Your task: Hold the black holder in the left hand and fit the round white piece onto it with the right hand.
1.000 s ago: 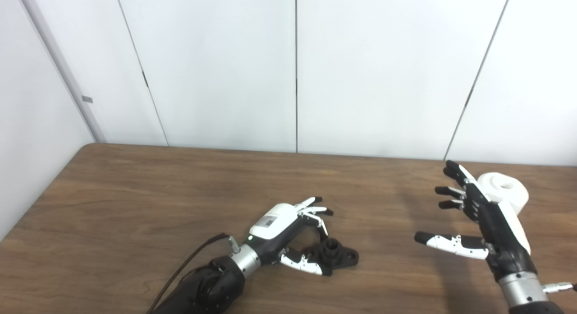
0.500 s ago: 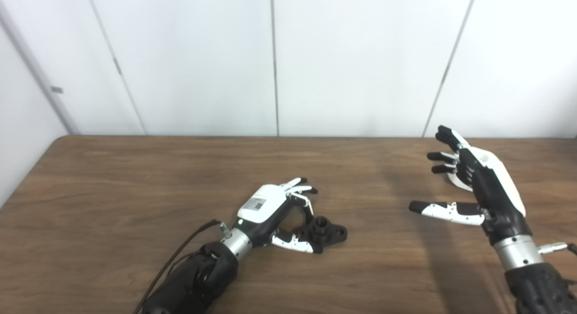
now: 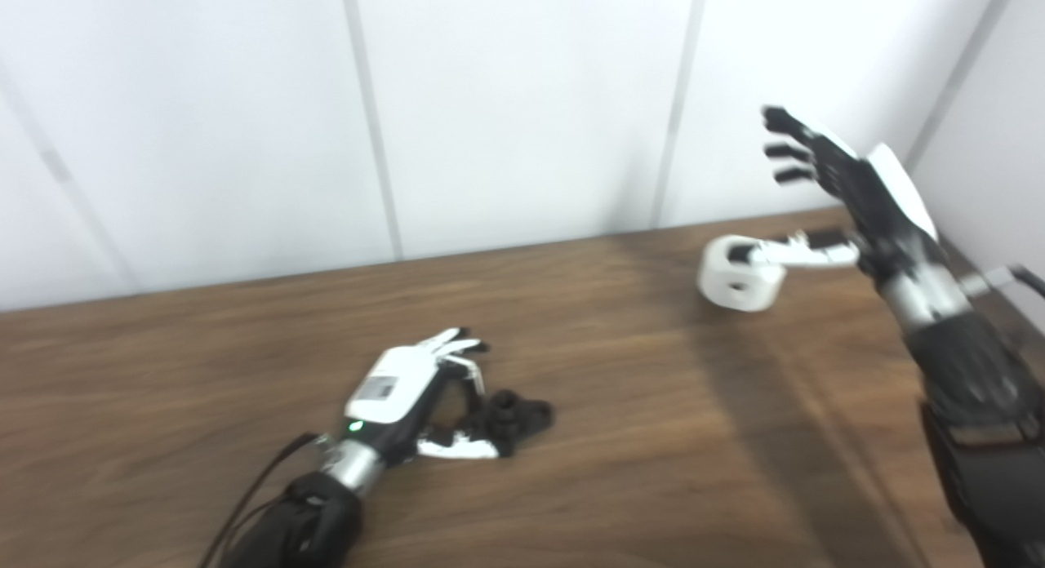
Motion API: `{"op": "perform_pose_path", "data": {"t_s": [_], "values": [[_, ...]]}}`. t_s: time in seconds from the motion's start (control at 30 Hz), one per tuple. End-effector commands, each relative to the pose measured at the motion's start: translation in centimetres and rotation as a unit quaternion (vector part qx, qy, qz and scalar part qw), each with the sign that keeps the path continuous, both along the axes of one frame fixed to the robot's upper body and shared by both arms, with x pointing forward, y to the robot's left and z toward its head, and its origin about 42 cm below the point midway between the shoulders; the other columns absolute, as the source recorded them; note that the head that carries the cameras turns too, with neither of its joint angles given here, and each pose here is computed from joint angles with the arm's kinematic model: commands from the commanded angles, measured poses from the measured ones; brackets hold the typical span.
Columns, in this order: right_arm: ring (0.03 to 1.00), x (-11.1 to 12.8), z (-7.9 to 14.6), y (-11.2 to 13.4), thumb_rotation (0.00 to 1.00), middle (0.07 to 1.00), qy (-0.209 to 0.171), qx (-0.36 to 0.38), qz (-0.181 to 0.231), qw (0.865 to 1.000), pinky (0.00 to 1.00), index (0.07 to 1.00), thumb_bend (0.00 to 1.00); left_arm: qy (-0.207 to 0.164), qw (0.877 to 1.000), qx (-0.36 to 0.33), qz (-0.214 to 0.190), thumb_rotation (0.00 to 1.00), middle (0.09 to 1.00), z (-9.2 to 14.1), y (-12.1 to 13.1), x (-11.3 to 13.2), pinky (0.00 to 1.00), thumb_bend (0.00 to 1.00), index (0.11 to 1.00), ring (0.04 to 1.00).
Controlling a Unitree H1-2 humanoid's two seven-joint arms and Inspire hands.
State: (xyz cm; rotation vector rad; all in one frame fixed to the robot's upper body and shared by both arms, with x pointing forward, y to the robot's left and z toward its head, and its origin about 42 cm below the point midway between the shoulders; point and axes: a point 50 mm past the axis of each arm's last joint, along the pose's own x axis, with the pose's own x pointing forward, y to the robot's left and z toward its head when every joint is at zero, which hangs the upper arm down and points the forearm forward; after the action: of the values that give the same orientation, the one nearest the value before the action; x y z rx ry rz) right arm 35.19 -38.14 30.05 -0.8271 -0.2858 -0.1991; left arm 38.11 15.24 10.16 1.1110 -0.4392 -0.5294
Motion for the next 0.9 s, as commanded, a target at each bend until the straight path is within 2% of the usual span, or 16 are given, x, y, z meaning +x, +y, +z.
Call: {"op": "perform_pose_path", "data": {"t_s": [0.0, 0.07, 0.17, 0.27, 0.4, 0.53, 0.67, 0.87], "values": [[0.919, 1.3, 2.9, -1.8, 0.37, 0.954, -0.009, -0.042, -0.049, 0.998, 0.79, 0.884, 0.86, 0.133, 0.984, 0.110, 0.035, 0.06, 0.839, -8.1, 4.2, -4.6, 0.88, 0.52, 0.482, 0.934], [0.943, 2.2, 3.1, -2.8, 0.39, 0.972, 0.018, -0.054, -0.066, 0.996, 0.81, 0.884, 0.87, 0.123, 0.986, 0.108, 0.038, 0.05, 0.830, -8.3, 4.6, -4.7, 0.86, 0.52, 0.482, 0.919], [0.968, 3.3, 3.2, -4.0, 0.39, 0.994, 0.061, -0.070, -0.075, 0.993, 0.80, 0.887, 0.90, 0.115, 0.987, 0.103, 0.037, 0.05, 0.818, -8.7, 5.3, -4.8, 0.84, 0.52, 0.482, 0.900], [0.965, 3.8, 2.9, -4.2, 0.37, 0.996, 0.091, -0.077, -0.074, 0.990, 0.78, 0.888, 0.91, 0.118, 0.987, 0.102, 0.036, 0.05, 0.818, -8.5, 5.5, -4.8, 0.84, 0.52, 0.482, 0.897], [0.982, 4.8, 1.9, -4.2, 0.35, 1.000, 0.127, -0.076, -0.058, 0.987, 0.82, 0.888, 0.91, 0.115, 0.988, 0.094, 0.034, 0.05, 0.810, -8.5, 5.7, -4.8, 0.81, 0.52, 0.481, 0.888], [0.982, 5.7, 0.9, -4.5, 0.37, 1.000, 0.153, -0.076, -0.060, 0.983, 0.83, 0.889, 0.94, 0.115, 0.988, 0.093, 0.033, 0.05, 0.808, -8.6, 5.8, -4.8, 0.82, 0.52, 0.482, 0.887], [0.997, 6.4, -0.2, -4.8, 0.37, 1.000, 0.190, -0.065, -0.059, 0.978, 0.89, 0.905, 0.96, 0.117, 0.989, 0.089, 0.033, 0.05, 0.809, -8.6, 6.0, -5.0, 0.82, 0.52, 0.481, 0.887], [1.000, 7.0, -2.2, -4.5, 0.36, 1.000, 0.249, -0.054, -0.024, 0.967, 0.93, 0.941, 0.98, 0.115, 0.988, 0.094, 0.031, 0.05, 0.810, -8.4, 6.0, -5.2, 0.82, 0.52, 0.482, 0.886]]}}
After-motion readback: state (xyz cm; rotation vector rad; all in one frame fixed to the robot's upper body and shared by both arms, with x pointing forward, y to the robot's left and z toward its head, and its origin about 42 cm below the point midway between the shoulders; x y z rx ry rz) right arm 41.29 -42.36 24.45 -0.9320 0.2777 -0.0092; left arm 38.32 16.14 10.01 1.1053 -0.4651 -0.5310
